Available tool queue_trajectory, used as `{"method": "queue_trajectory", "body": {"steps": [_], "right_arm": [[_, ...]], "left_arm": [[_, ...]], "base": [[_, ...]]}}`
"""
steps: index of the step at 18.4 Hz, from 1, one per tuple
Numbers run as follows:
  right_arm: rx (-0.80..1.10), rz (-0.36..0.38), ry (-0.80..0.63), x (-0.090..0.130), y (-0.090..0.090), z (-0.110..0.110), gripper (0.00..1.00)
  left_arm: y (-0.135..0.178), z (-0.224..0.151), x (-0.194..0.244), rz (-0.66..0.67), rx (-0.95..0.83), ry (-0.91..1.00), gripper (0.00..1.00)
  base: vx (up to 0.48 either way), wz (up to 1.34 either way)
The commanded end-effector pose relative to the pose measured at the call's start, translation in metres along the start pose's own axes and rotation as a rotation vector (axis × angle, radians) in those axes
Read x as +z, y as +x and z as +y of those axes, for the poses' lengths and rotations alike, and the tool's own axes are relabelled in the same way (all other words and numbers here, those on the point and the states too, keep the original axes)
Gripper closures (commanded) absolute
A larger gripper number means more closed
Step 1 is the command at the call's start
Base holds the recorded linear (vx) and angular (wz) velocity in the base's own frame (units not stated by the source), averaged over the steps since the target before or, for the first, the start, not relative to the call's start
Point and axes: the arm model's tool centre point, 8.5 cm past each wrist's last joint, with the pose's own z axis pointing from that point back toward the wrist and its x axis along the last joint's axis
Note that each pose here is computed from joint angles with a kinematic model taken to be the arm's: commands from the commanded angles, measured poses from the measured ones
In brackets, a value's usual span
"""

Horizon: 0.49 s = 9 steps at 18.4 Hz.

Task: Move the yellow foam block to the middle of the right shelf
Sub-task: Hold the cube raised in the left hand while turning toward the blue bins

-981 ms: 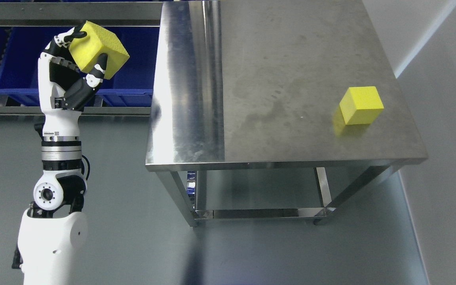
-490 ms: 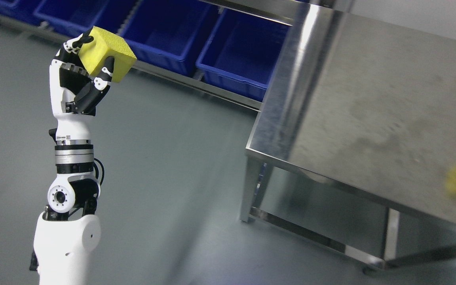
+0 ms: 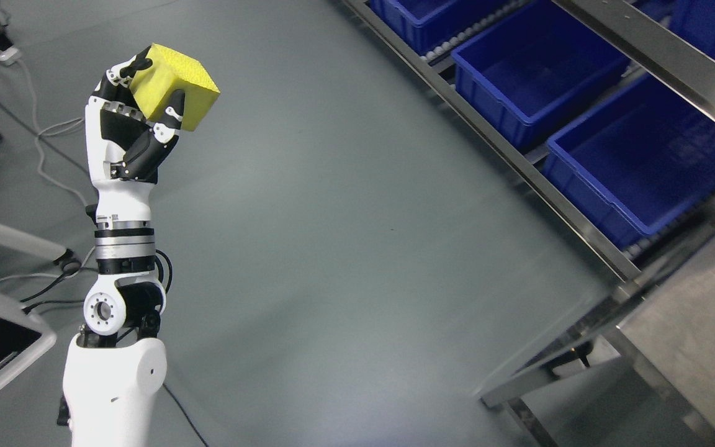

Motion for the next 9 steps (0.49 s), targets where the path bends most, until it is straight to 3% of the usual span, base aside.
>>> {"method": "queue_trajectory", "body": {"steps": [1,9], "right_arm": [[0.004,-0.017,-0.017,-0.0009,0.0059,-0.0112,0.00],[0.004,-0.017,-0.017,-0.0009,0.0059,-0.0112,0.00]], "left_arm": [[0.0025,0.0035,-0.0011,-0.011,0.002,0.018,0.86],[0.0028,0.0054,-0.0011,-0.011,-0.003,0.019,0.86]], "base": [[0.078,0.70],[0.111,0.47]]}}
